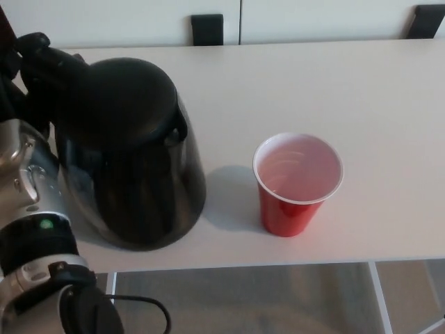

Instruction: The robot walk towards a table in front and uses its left hand to pick up the pot from the base and pour water to the cup on the right hand side

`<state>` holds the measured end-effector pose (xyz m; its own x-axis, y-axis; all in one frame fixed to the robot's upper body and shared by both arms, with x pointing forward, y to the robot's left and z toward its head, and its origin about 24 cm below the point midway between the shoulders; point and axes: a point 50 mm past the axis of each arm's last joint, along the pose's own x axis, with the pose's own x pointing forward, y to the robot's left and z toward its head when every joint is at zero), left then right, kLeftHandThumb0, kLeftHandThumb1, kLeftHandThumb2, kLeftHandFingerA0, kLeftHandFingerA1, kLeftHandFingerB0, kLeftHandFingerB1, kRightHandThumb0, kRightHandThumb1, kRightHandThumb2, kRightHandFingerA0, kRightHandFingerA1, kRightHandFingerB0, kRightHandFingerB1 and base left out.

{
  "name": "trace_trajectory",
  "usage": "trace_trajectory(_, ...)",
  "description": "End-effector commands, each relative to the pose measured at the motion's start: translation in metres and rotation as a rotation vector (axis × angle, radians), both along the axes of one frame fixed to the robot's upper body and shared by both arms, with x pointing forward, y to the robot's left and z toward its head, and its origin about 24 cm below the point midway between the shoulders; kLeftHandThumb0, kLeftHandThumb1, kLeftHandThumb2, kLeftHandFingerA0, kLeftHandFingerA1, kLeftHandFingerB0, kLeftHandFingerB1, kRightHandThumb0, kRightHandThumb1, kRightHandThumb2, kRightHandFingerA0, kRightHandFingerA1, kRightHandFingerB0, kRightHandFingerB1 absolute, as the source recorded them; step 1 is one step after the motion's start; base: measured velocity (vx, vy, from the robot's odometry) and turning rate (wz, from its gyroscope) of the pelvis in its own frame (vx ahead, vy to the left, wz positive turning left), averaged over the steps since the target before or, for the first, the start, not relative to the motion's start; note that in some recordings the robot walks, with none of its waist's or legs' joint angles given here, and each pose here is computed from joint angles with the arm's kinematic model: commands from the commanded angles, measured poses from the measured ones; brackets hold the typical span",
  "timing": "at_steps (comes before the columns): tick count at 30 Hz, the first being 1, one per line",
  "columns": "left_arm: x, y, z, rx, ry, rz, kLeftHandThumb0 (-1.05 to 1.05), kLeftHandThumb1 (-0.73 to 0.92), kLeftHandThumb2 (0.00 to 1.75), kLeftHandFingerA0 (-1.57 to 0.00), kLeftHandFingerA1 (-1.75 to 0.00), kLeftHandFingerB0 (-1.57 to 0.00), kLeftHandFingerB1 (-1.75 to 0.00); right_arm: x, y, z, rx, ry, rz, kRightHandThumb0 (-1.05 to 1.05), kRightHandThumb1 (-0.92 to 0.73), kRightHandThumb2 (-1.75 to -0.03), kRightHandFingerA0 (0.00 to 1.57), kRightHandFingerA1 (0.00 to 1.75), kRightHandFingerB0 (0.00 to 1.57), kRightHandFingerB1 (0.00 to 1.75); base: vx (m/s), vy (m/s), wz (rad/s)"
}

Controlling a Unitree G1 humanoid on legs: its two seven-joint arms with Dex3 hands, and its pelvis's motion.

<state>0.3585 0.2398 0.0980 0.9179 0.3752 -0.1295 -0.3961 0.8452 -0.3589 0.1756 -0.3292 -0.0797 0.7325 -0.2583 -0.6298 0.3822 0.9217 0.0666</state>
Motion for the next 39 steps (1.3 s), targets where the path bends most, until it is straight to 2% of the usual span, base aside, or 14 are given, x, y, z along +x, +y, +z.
trace_trajectory(1,0.000,-0.010,-0.003,-0.156,0.009,-0.049,0.00,0.72,0.54,-0.71,-1.75,-0.44,-1.53,0.004,-0.005,0.006,-0.017,-0.012,-0.001,-0.13,-0.60,-0.57,0.59,0.53,0.45,0.43,0.00,0.000,0.00)
trace_trajectory(4,0.000,-0.021,0.008,-0.085,-0.012,-0.016,-0.05,0.78,0.55,-0.69,-1.75,-0.49,-1.60,0.008,-0.004,0.007,-0.021,-0.022,0.001,-0.15,-0.59,-0.57,0.60,0.54,0.48,0.45,0.00,0.000,0.00)
trace_trajectory(5,-0.001,-0.022,0.009,-0.057,-0.010,0.002,-0.08,0.59,0.57,-0.72,-1.39,-0.56,-1.37,0.008,-0.004,0.008,-0.023,-0.024,0.004,-0.15,-0.59,-0.57,0.61,0.56,0.48,0.45,0.00,0.000,0.00)
trace_trajectory(6,-0.001,-0.024,0.010,-0.027,-0.009,0.022,-0.08,0.59,0.57,-0.72,-1.39,-0.56,-1.37,0.009,-0.004,0.008,-0.026,-0.028,0.008,-0.15,-0.59,-0.57,0.61,0.56,0.48,0.45,0.00,0.000,0.00)
trace_trajectory(7,-0.002,-0.029,0.013,-0.003,-0.032,-0.021,-0.21,0.53,0.61,-0.35,-0.45,-0.34,-0.47,0.010,-0.005,0.009,-0.022,-0.033,0.005,-0.16,-0.58,-0.56,0.61,0.57,0.48,0.46,0.00,0.000,0.00)
trace_trajectory(8,-0.002,-0.031,0.014,0.005,-0.042,-0.041,-0.21,0.53,0.61,-0.35,-0.45,-0.34,-0.47,0.010,-0.005,0.009,-0.020,-0.035,0.004,-0.16,-0.58,-0.56,0.61,0.57,0.48,0.46,0.00,0.000,0.00)
trace_trajectory(9,-0.003,-0.034,0.016,0.037,-0.054,-0.062,-0.20,0.55,0.56,-0.14,-0.29,-0.25,-0.29,0.012,-0.005,0.011,-0.021,-0.042,0.009,-0.16,-0.57,-0.56,0.60,0.57,0.48,0.46,0.00,0.000,0.00)
trace_trajectory(10,-0.005,-0.035,0.019,0.152,-0.051,-0.085,-0.34,0.49,0.66,-0.03,-0.15,-0.09,-0.28,0.013,-0.004,0.011,-0.029,-0.045,0.018,-0.17,-0.56,-0.56,0.62,0.58,0.50,0.47,0.00,0.000,0.00)
trace_trajectory(11,-0.005,-0.036,0.021,0.211,-0.055,-0.092,-0.32,0.53,0.57,0.00,-0.15,-0.07,-0.24,0.014,-0.004,0.012,-0.033,-0.046,0.021,-0.16,-0.57,-0.56,0.63,0.58,0.51,0.47,0.00,0.000,0.00)
trace_trajectory(12,-0.005,-0.035,0.023,0.235,-0.065,-0.085,-0.38,0.33,0.68,0.00,-0.13,0.00,-0.24,0.015,-0.004,0.012,-0.035,-0.046,0.022,-0.16,-0.57,-0.56,0.60,0.56,0.50,0.46,0.00,0.000,0.00)
trace_trajectory(27,-0.005,-0.037,0.053,0.470,-0.110,-0.095,-0.49,0.35,0.69,0.00,-0.10,0.00,-0.16,0.023,-0.005,0.016,-0.042,-0.052,0.014,-0.14,-0.56,-0.56,0.64,0.57,0.50,0.46,0.00,0.000,0.00)
trace_trajectory(32,-0.004,-0.034,0.051,0.469,-0.096,-0.125,-0.47,0.34,0.70,0.00,-0.14,-0.02,-0.22,0.023,-0.004,0.016,-0.055,-0.050,0.024,-0.15,-0.57,-0.56,0.63,0.56,0.48,0.45,0.00,0.000,0.00)
trace_trajectory(33,-0.004,-0.032,0.049,0.457,-0.080,-0.151,-0.38,0.47,0.55,0.00,-0.19,-0.05,-0.23,0.024,-0.004,0.017,-0.054,-0.054,0.025,-0.15,-0.56,-0.56,0.61,0.56,0.48,0.45,0.00,0.000,0.00)
trace_trajectory(39,-0.001,-0.020,0.034,0.528,0.028,-0.284,-0.34,0.43,0.62,-0.05,-0.22,-0.09,-0.27,0.027,-0.007,0.021,-0.066,-0.063,0.032,-0.16,-0.56,-0.56,0.64,0.56,0.50,0.45,0.00,0.000,0.00)
